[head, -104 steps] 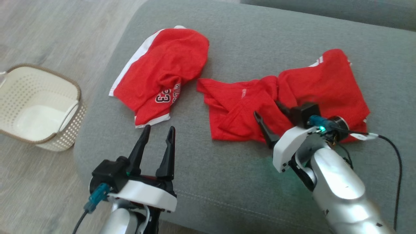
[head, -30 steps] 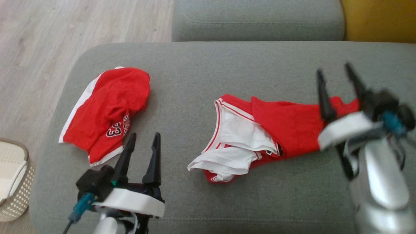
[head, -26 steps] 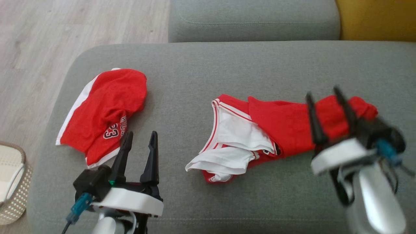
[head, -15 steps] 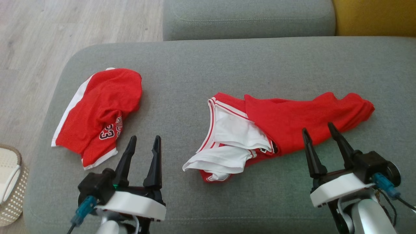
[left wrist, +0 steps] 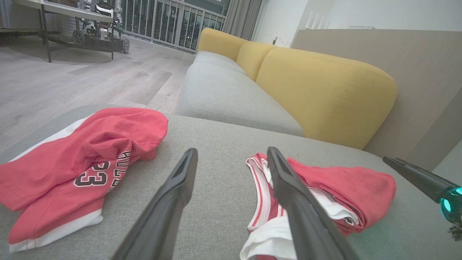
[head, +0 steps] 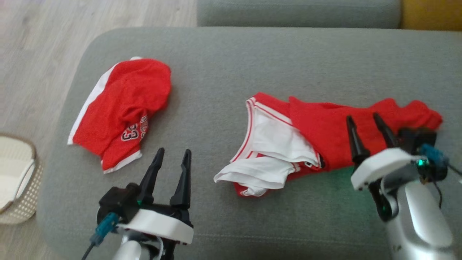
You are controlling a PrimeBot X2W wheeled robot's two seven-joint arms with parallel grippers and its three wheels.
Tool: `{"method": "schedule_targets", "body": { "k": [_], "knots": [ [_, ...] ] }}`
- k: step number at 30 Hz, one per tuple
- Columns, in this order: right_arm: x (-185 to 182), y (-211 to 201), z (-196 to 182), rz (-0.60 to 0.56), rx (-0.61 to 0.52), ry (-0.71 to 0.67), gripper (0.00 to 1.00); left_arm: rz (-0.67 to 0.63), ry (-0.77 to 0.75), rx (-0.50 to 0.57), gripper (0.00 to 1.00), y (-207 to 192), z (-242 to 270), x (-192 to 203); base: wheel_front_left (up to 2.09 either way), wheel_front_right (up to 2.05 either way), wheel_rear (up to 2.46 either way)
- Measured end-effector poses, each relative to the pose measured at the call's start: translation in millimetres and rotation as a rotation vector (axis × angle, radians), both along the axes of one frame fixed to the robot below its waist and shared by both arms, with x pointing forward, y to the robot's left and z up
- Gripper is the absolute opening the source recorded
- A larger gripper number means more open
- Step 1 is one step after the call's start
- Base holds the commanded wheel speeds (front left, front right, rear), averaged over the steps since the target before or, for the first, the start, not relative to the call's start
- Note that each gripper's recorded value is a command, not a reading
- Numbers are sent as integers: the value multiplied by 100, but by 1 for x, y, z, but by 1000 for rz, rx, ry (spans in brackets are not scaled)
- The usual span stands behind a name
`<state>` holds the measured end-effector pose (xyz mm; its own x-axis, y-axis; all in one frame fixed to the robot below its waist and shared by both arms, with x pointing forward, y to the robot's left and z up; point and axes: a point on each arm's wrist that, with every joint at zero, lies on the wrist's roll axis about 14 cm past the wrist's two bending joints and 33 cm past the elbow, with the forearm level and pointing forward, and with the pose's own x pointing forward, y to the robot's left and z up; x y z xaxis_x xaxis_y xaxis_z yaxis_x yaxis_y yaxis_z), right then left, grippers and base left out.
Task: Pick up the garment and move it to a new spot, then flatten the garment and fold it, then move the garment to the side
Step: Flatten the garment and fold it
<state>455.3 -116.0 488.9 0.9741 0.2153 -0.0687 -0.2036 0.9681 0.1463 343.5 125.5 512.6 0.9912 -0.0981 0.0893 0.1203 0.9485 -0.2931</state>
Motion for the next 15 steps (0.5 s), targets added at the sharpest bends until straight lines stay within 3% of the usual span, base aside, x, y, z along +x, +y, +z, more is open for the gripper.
{"method": "schedule_targets", "body": {
  "k": [15],
  "knots": [
    [51, 23, -57, 27, -99, 222, 100, 73, 45, 4, 100, 22, -12, -1, 0, 0, 0]
  ]
}}
